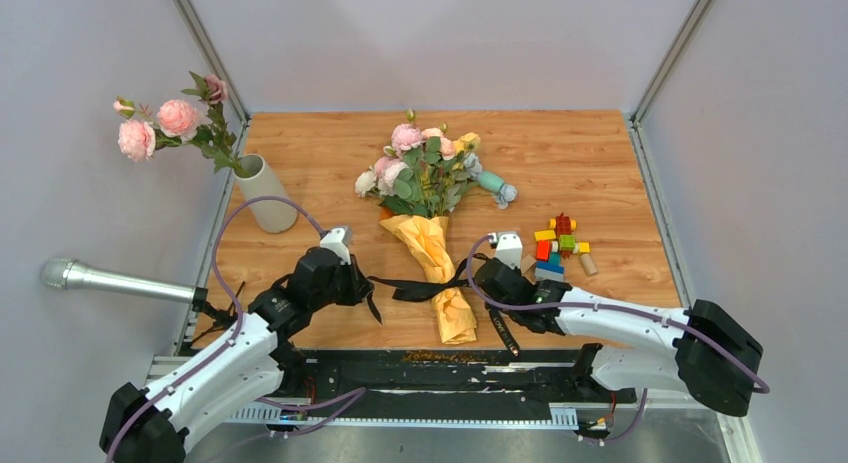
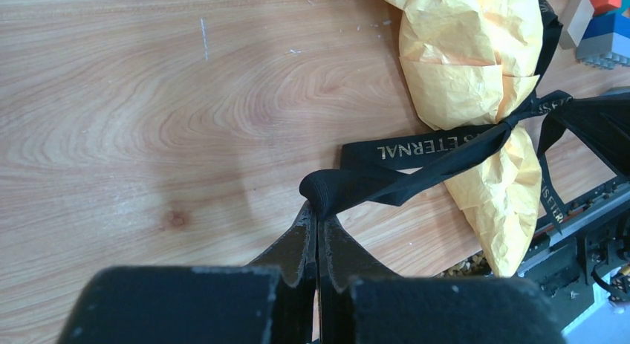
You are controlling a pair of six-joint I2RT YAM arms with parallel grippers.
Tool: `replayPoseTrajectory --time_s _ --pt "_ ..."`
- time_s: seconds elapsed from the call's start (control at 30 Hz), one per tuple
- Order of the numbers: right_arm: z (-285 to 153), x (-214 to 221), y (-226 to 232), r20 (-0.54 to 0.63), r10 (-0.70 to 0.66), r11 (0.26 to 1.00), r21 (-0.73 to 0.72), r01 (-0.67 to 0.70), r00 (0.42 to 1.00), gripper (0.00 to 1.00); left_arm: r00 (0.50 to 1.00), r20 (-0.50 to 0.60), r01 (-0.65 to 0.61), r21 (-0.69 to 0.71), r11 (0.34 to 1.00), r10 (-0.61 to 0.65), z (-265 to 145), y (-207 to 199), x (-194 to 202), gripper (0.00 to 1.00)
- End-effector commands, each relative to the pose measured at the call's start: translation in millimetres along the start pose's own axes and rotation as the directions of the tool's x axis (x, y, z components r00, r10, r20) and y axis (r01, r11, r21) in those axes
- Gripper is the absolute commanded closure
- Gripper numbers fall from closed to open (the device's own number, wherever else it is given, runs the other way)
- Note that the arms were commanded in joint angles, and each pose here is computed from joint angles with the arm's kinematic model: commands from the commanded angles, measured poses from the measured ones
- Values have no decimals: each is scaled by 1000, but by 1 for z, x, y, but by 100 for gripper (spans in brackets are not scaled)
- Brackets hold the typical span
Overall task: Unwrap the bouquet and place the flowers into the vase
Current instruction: Untie the ribbon from the wrapping paper.
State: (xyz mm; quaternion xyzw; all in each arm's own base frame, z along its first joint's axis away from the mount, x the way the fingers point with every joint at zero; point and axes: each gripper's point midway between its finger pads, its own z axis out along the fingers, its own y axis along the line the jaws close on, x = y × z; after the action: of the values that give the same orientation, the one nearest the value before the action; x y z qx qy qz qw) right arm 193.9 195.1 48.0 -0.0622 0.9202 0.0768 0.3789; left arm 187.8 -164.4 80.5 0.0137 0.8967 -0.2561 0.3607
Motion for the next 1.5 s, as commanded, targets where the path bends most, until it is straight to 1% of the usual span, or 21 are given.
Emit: replayPoseTrajectory --time_s 0.0,0.57,0.87,1.1,1.47 --pt "-2 -5 -12 11 22 1000 10 -22 1000 100 1000 19 -11 9 1000 10 -3 0 -8 100" --pt "-1 -21 -44 32 154 988 -13 -154 987 100 999 43 15 10 1000 -15 -9 3 -25 100" --pt "-4 -33 -56 44 227 973 -51 -225 973 100 998 50 25 -15 1000 -24 -12 8 -34 100" --pt "-7 -37 -68 47 276 959 -83 -272 960 100 996 80 35 -21 999 -33 -15 9 -45 100" --pt "-15 -40 -83 62 309 950 -57 -306 949 100 994 111 25 -28 999 -22 -15 13 -47 100"
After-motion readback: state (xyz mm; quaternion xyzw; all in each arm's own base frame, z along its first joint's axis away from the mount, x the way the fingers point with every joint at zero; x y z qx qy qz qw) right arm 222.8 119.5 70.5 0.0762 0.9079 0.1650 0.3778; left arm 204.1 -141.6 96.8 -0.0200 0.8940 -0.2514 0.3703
